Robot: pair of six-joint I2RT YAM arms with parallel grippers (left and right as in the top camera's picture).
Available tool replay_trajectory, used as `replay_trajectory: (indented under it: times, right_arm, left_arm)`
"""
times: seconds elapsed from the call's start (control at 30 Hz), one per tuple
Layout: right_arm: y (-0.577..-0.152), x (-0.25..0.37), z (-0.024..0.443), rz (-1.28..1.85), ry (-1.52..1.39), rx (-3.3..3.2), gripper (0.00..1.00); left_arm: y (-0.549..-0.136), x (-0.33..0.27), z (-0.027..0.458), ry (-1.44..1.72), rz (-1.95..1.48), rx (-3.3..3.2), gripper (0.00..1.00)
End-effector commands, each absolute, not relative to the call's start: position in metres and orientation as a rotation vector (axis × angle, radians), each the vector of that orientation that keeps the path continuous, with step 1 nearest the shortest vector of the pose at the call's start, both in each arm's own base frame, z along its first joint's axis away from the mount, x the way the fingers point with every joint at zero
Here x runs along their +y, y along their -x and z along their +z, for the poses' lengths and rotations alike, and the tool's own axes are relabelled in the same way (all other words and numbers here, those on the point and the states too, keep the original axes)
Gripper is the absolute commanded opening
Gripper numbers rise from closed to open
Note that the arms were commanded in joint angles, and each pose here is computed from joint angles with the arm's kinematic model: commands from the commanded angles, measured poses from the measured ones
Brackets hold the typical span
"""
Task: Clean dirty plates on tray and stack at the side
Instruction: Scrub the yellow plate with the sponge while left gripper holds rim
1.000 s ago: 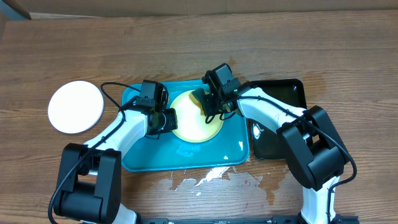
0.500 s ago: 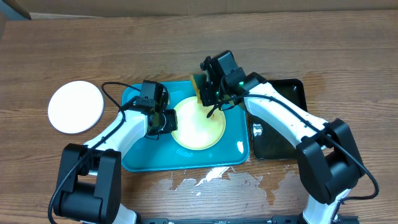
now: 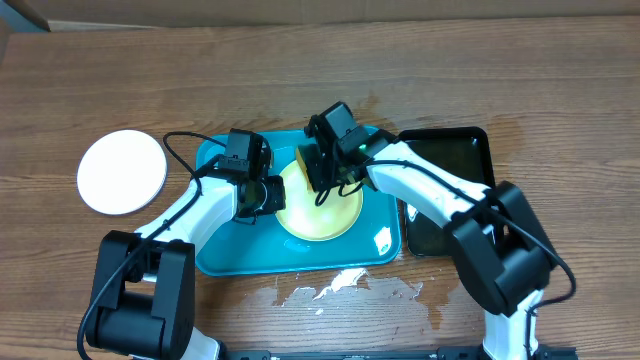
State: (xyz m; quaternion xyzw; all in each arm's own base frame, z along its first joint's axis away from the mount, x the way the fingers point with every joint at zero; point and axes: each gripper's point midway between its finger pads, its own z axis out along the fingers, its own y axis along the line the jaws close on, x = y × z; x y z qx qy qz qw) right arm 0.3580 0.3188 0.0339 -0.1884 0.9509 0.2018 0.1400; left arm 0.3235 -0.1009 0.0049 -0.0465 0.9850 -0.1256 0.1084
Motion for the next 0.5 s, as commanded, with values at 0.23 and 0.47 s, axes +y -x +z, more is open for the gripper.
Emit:
replay_trajectory:
  times: [0.23, 0.47]
  right_arm:
    - [-0.369, 0.263, -0.003, 0.208, 0.398, 2.848, 0.04]
    - [-0.366, 0.235, -0.007, 0.159, 0.294, 2.934, 0.04]
  left_arm:
    - [-0.312, -0.093, -0.007, 0.100, -0.296, 2.946, 0.04]
    - [-0.312, -0.093, -0.007, 0.106, -0.296, 2.946, 0.04]
